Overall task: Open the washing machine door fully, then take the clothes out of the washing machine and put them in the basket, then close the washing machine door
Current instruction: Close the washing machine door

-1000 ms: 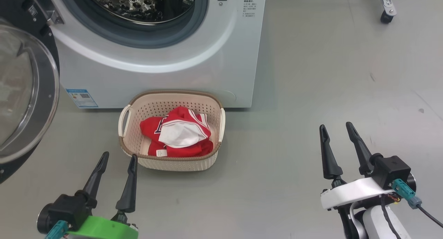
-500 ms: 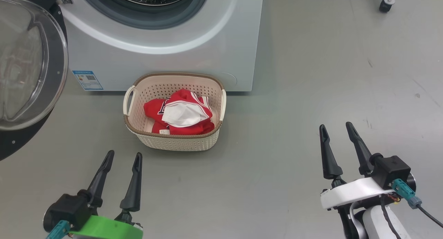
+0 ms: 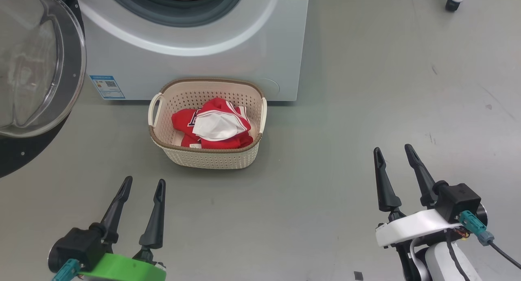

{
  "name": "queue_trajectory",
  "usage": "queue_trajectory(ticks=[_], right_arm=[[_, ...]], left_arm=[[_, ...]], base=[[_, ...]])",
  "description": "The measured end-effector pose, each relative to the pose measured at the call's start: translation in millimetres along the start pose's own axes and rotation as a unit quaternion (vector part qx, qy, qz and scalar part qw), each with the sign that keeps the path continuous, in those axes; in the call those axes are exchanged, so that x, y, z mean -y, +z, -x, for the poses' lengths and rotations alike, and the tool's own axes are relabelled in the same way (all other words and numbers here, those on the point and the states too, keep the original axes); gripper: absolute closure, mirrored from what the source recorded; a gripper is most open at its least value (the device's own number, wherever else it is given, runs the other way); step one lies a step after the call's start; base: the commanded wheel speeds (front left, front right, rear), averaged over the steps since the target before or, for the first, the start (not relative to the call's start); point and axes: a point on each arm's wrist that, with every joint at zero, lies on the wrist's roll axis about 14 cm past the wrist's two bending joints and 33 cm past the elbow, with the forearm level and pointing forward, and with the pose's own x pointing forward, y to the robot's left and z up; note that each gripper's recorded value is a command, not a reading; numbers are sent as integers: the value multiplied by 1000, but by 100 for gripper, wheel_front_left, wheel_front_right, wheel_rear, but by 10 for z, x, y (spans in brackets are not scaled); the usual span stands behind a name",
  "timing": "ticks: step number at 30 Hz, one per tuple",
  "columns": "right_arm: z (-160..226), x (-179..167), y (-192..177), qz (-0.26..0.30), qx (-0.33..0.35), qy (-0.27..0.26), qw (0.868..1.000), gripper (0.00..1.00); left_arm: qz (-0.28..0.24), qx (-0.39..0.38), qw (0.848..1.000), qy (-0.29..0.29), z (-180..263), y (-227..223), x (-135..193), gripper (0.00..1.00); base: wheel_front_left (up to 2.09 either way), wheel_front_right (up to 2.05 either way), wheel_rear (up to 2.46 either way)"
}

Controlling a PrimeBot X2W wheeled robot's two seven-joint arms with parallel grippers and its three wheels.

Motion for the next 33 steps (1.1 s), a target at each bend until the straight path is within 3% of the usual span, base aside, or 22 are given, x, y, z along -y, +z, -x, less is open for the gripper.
queue_trajectory(ticks=[33], right_arm=[[-40,-29,-79,-4,-11,6,1000,0]], left_arm=[[-37,6,999,10,8,62,-99,0]], base=[[-1,1,0]])
